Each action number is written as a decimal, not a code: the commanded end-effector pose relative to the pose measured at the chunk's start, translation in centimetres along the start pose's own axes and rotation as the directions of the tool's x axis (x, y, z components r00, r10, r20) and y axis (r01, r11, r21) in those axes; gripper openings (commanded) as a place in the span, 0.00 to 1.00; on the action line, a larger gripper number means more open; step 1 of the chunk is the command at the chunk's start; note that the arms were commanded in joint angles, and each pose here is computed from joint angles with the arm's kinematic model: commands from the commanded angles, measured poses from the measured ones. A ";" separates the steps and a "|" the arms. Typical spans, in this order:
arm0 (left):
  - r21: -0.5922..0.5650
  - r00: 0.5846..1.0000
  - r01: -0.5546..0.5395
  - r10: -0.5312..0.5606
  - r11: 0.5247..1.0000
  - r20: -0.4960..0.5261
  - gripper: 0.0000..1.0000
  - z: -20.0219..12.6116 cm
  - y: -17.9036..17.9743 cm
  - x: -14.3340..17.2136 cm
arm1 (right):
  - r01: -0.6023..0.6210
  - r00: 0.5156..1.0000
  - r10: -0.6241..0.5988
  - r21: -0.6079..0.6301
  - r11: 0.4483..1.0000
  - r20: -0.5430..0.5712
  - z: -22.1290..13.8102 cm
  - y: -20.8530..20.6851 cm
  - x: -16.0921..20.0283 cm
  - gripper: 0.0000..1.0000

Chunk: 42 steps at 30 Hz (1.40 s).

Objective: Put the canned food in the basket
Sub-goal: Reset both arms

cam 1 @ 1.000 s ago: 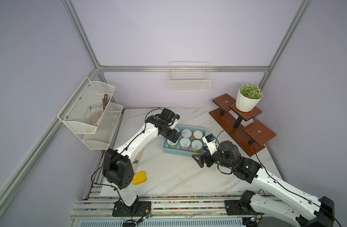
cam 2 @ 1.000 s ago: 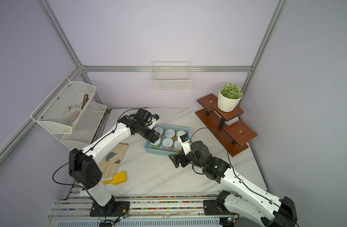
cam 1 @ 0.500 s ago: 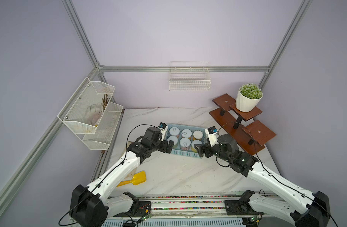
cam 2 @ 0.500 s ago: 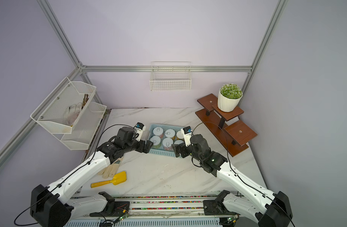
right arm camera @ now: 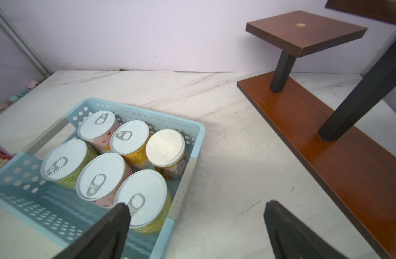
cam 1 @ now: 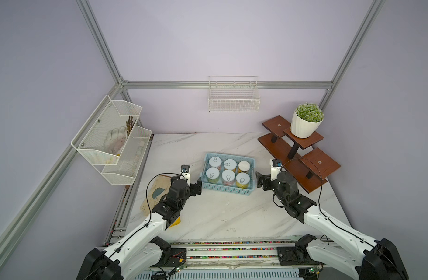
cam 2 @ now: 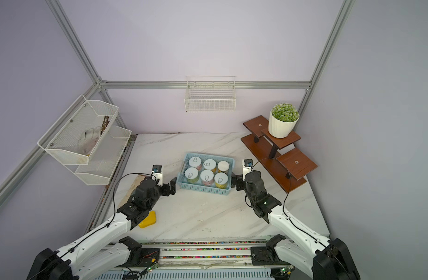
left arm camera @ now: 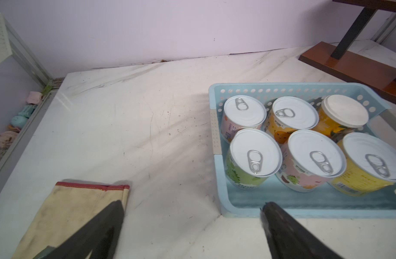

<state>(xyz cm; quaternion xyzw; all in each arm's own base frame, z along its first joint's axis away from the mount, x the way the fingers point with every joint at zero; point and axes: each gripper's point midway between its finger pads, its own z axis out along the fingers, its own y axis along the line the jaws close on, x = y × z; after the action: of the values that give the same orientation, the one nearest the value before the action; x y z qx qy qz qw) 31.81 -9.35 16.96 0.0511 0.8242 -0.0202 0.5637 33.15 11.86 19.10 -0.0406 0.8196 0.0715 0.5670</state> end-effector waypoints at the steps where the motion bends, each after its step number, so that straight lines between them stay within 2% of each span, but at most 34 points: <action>1: -0.094 0.981 0.033 -0.015 0.995 0.195 1.00 -0.5 2.6 -4.6 | 0.017 0.992 -0.025 0.067 0.998 0.128 0.0 -1.7 -1.8 0.99; 6: -0.171 0.978 0.048 -0.012 0.984 0.206 1.00 0.1 5.4 -3.2 | 0.019 0.984 -0.039 0.115 0.993 0.176 0.4 -4.0 -0.9 0.99; 10: -0.261 0.982 0.076 -0.027 0.962 0.187 1.00 0.5 8.1 -2.4 | 0.083 0.980 -0.105 0.132 0.988 0.171 1.2 -5.0 0.1 0.99; 14: -0.305 0.983 0.020 0.036 0.952 0.178 1.00 0.9 9.1 -2.3 | 0.082 0.984 -0.105 0.158 0.984 0.143 2.5 -6.2 0.7 0.99; 18: -0.341 0.984 0.013 0.050 0.940 0.174 1.00 1.5 10.2 -1.6 | 0.057 0.986 -0.088 0.209 0.976 0.141 3.3 -7.9 0.9 0.99; 30: -0.344 0.981 -0.019 0.083 0.939 0.174 1.00 4.7 11.4 0.0 | 0.091 0.977 -0.130 0.221 0.971 0.169 5.6 -9.7 1.6 0.99; 34: -0.324 0.979 0.000 0.066 0.946 0.191 1.00 5.7 11.8 0.5 | 0.042 0.975 -0.087 0.214 0.976 0.206 5.4 -10.6 1.3 0.99; 36: -0.320 0.984 -0.005 0.062 0.948 0.166 1.00 6.5 11.8 1.6 | 0.038 0.973 -0.084 0.208 0.977 0.215 5.3 -10.7 1.7 0.99; 42: -0.328 0.979 0.003 0.064 0.945 0.192 1.00 6.9 12.1 2.6 | 0.026 0.970 -0.074 0.202 0.979 0.234 5.4 -11.0 2.6 0.99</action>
<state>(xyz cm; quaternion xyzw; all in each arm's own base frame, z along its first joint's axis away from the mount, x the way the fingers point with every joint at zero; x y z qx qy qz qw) 38.00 2.18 10.03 -0.0279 0.7897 0.1268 0.5996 38.69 1.71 13.05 0.0018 0.7673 -0.0371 0.6402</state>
